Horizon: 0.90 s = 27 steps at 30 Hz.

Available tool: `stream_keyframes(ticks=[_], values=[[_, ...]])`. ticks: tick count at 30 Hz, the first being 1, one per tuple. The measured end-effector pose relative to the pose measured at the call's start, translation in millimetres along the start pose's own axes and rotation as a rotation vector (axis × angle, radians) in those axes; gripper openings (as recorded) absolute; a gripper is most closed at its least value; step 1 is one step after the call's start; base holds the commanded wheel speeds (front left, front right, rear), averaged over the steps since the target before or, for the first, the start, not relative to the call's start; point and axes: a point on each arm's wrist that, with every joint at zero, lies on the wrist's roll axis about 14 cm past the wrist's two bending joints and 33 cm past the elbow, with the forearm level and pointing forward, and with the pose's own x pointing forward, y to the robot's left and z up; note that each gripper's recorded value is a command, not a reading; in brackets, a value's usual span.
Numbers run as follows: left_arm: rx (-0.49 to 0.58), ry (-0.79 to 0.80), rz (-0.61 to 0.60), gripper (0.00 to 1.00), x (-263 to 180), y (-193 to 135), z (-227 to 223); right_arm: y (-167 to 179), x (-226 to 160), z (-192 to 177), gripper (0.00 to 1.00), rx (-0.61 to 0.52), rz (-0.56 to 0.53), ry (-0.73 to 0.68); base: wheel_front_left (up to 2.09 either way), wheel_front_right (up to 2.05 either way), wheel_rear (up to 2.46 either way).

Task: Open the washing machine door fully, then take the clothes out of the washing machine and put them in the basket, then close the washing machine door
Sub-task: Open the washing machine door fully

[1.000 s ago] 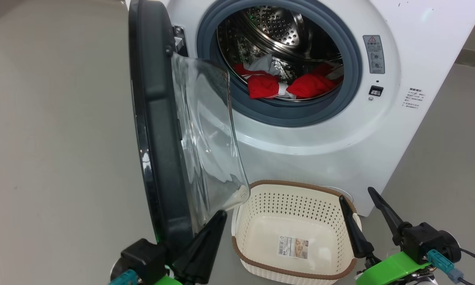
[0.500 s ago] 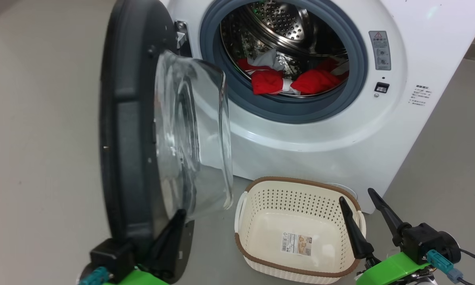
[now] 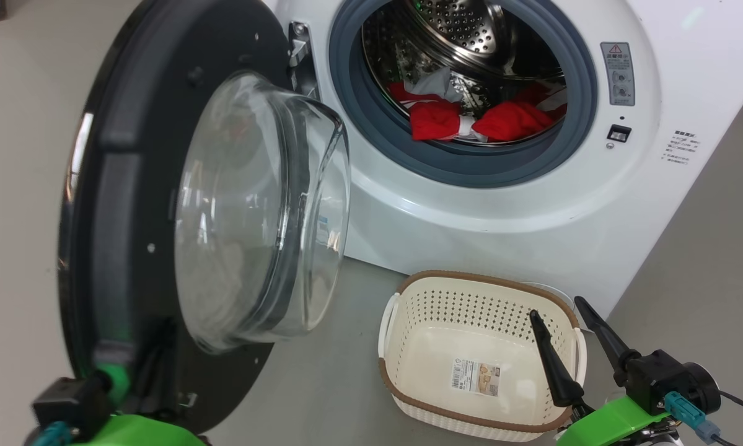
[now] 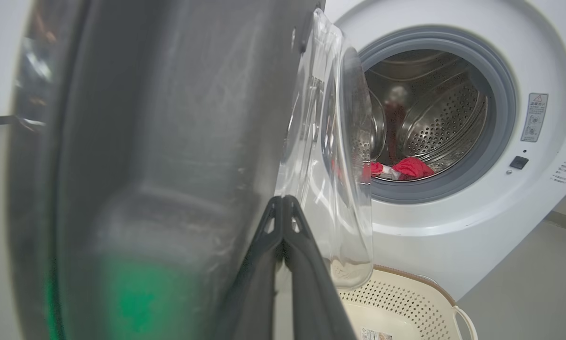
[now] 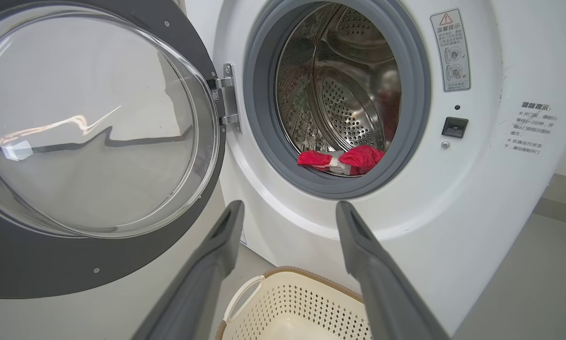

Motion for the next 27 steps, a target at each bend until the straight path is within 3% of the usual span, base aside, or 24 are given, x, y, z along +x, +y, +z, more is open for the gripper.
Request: stream_keyframes(ticks=[13, 27], values=[[0.022, -0.01, 0.172, 0.0, -2, 64, 6, 6, 4, -5, 1.0, -0.016, 0.024, 0.012, 0.0, 0.0, 0.0], [0.035, -0.052, 0.296, 0.0, 18, 105, 9, 0, 5, -19, 1.0, -0.029, 0.02, 0.048, 0.0, 0.0, 0.0]])
